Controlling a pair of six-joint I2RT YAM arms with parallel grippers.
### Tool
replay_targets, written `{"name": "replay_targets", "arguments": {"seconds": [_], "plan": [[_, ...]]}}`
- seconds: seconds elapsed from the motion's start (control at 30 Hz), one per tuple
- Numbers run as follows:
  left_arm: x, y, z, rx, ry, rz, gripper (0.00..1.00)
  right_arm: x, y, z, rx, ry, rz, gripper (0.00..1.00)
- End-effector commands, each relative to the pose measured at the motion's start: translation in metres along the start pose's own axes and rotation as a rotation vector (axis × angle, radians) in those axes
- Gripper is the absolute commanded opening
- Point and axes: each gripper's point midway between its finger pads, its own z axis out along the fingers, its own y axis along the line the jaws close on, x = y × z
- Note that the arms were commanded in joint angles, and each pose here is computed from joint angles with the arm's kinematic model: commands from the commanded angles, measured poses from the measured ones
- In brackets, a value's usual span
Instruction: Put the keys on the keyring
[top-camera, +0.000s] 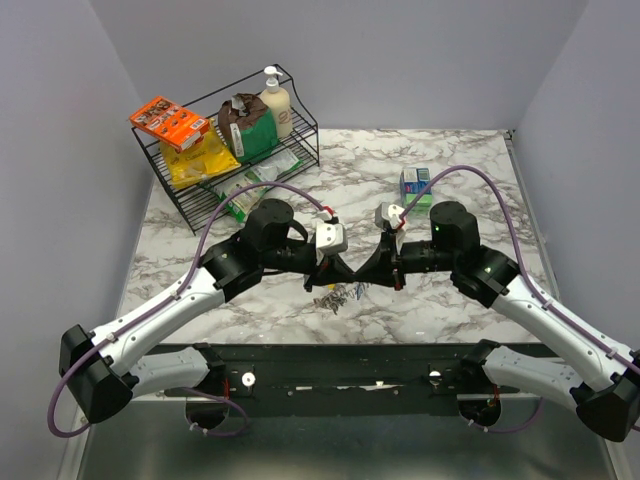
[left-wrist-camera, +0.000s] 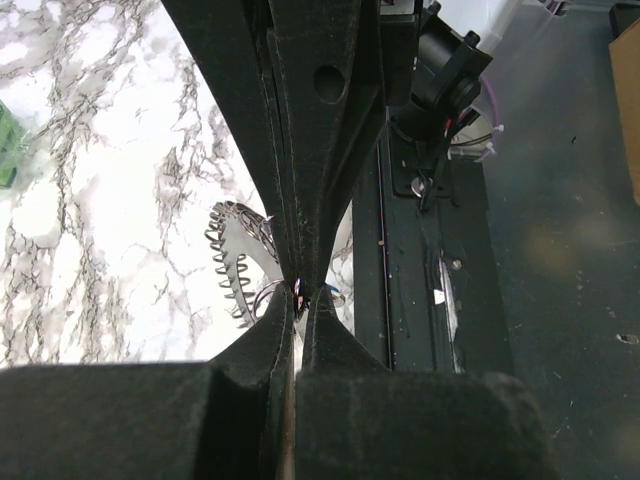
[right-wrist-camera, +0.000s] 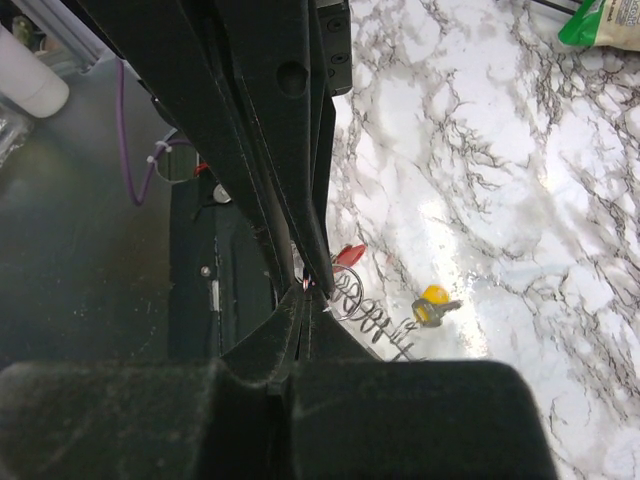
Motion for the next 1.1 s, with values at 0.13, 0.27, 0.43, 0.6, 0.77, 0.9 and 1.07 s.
{"name": "replay_targets", "arguments": {"seconds": [0.13, 0.27, 0.43, 0.6, 0.77, 0.9, 1.07], "plan": [[0.008, -0.005, -0.003, 0.026, 0.044, 0.046, 0.0, -0.019, 0.002, -0.006, 0.021, -0.059, -0.064, 0.0], [0.013, -0.005, -0.007, 0.023, 0.072, 0.07, 0.0, -0.019, 0.005, -0.006, 0.002, -0.052, -0.069, 0.0], [0.016, -0.005, -0.011, 0.026, 0.107, 0.098, 0.03, -0.017, 0.008, -0.005, -0.023, -0.043, -0.068, 0.0], [0.016, -0.005, -0.009, 0.039, 0.114, 0.107, 0.13, -0.018, 0.011, -0.005, -0.04, -0.043, -0.068, 0.0], [0.014, -0.002, -0.008, 0.035, 0.118, 0.123, 0.11, -0.018, 0.013, -0.005, -0.052, -0.04, -0.067, 0.0], [0.012, -0.001, -0.006, 0.035, 0.104, 0.12, 0.04, -0.018, 0.014, -0.004, -0.06, -0.037, -0.062, 0.0], [0.005, -0.002, 0.0, 0.049, 0.054, 0.09, 0.0, -0.017, 0.012, -0.003, -0.058, -0.031, -0.055, 0.01]]}}
